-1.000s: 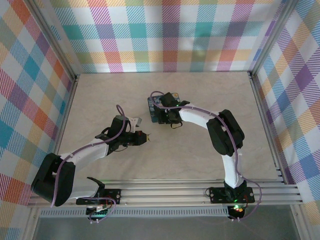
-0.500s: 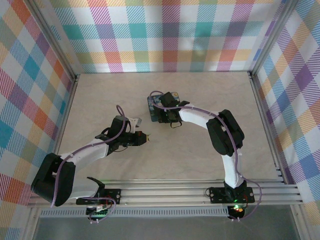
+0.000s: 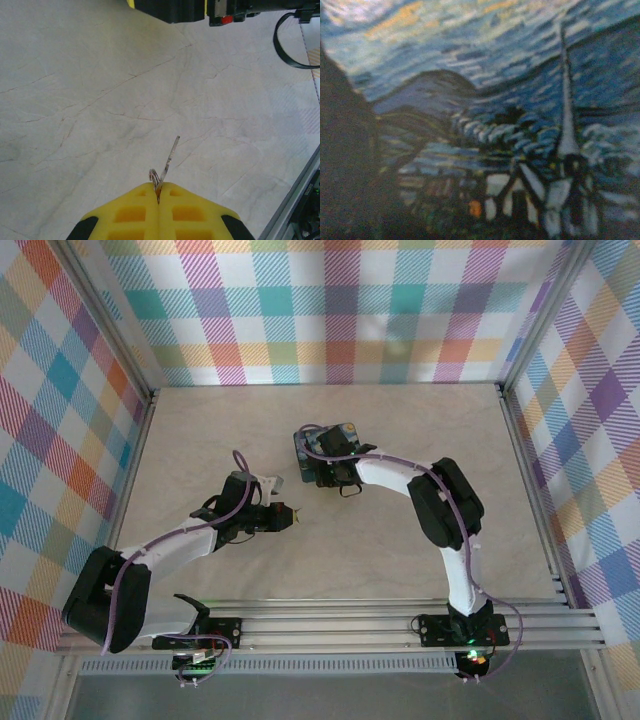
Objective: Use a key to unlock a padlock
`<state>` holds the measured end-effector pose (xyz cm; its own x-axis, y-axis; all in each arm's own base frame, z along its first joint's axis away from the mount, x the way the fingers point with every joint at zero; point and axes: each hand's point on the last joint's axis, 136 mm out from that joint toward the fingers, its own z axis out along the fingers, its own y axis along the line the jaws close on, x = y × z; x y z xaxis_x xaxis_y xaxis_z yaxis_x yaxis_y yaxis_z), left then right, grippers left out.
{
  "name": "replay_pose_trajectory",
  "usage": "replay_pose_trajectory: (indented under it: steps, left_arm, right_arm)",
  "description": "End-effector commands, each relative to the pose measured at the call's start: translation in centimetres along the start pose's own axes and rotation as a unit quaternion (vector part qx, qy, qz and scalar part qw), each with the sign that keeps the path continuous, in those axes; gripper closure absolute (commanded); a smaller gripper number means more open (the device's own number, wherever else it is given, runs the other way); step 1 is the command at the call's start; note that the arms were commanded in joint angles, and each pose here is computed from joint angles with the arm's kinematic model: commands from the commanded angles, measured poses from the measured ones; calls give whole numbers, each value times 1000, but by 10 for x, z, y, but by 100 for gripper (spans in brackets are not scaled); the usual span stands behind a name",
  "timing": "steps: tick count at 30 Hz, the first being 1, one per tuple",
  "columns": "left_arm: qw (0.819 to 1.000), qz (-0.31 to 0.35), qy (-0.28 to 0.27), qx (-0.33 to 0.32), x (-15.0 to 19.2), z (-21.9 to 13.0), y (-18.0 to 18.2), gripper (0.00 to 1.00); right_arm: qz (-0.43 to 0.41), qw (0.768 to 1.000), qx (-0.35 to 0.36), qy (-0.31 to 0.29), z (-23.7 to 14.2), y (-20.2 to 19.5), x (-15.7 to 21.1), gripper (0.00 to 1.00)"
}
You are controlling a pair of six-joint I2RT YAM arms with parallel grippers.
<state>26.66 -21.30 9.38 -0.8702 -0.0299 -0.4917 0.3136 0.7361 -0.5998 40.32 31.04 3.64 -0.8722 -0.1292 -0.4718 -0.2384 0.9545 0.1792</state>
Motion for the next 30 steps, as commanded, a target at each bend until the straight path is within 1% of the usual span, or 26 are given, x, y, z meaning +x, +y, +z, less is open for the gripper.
replay_pose_trajectory:
  steps: [1,3,6,11,15,23,30]
  left_arm:
    - [1000,13,-10,-1,-1,-6,2,100]
    - [1000,14,-12,-1,-1,-8,1,100]
    - [1000,16,-11,-1,0,-9,1,100]
    - [999,27,-18,-2,0,-14,0,100]
    - [999,38,-29,0,-1,-17,-1,100]
    - [997,55,-52,29,-10,-16,-12,100]
    - [991,88,-74,62,-21,-16,-25,100]
  right_arm:
    - [-2,1000,1,-7,5,1,-4,52]
    - [-2,1000,2,-9,5,1,-5,52]
    - [-2,1000,0,-11,5,2,-7,57]
    - [-2,1000,-5,-10,0,4,-9,74]
    - [-3,1000,-11,-3,-14,6,-8,82]
    - [3,998,-41,40,-40,13,10,90]
    - [28,993,-93,74,-62,29,18,93]
